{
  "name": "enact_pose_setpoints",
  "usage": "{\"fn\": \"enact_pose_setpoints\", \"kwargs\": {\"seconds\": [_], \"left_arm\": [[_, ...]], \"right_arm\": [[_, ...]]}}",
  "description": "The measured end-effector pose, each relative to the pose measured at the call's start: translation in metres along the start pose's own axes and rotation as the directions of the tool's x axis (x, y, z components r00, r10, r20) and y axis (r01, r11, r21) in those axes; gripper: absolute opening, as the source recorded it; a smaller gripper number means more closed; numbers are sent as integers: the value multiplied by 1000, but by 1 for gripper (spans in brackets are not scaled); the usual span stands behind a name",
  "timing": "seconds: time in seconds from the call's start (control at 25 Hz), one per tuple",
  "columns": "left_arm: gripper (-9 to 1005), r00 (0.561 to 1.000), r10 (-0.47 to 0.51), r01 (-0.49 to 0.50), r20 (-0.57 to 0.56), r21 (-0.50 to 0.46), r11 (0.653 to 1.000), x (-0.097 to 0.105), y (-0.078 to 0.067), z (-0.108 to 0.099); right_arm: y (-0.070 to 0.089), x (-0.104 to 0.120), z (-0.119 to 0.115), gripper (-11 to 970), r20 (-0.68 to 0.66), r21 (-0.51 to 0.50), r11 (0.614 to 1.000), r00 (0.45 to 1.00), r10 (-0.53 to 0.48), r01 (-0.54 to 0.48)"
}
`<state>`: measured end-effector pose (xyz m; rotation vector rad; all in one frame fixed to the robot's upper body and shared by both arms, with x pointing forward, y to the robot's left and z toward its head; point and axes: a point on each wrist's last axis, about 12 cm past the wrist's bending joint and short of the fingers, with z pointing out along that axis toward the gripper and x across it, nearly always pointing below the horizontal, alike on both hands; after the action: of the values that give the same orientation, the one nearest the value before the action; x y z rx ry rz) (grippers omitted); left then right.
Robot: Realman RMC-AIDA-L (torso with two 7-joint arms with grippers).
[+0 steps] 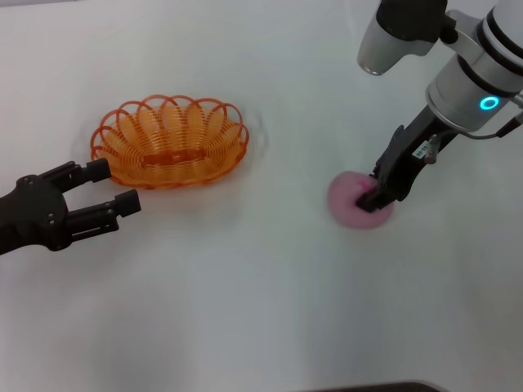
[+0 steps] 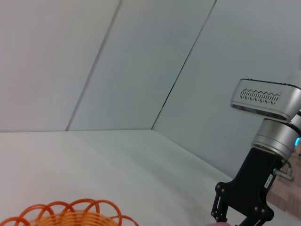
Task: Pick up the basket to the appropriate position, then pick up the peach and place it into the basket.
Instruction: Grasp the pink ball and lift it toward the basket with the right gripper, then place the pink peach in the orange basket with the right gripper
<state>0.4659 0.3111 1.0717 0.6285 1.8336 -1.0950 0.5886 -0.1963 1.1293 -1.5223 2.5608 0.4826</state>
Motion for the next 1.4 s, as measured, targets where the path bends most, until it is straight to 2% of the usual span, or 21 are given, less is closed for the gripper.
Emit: {"fn": "enact_pose_setpoints", "kwargs": {"seconds": [0.28,0.4,0.56,0.68,0.76,0.88,1.0,1.2,1.36,1.4], "left_arm": [[886,1000,-9,9,1,3,1000,0,0,1],[886,1000,-9,9,1,6,1000,-1,0,1],[886,1000,-10,10,0,8,1000,-1,0,1],[886,1000,-12,12,3,12,1000,-1,-1,1],[886,1000,-16,16,3,13,1000,-1,-1,1],[886,1000,-21,21,3,12,1000,-1,-1,0],[886,1000,-21,21,3,12,1000,-1,-1,0],[886,1000,-29,28,5,18,999,-1,0,4],[886,1000,-28,28,6,22,999,-3,0,6],[886,1000,-29,28,7,24,999,-3,1,6]], "right_arm": [[-1,-2,-4,319,15,8,1000,1000,-2,2],[-2,-6,-13,236,66,10,1000,998,-7,7],[-2,-16,-38,194,250,10,1000,968,-16,14],[0,-28,-51,167,411,15,999,911,-35,32],[1,-38,-52,151,492,20,998,869,-55,52],[2,-54,-39,134,568,34,998,820,-69,61],[4,-70,-16,121,602,47,997,795,-77,61],[11,-85,25,149,600,61,996,795,-86,62],[16,-90,34,182,607,46,996,789,-91,80],[16,-91,35,226,609,44,996,788,-91,82]]}}
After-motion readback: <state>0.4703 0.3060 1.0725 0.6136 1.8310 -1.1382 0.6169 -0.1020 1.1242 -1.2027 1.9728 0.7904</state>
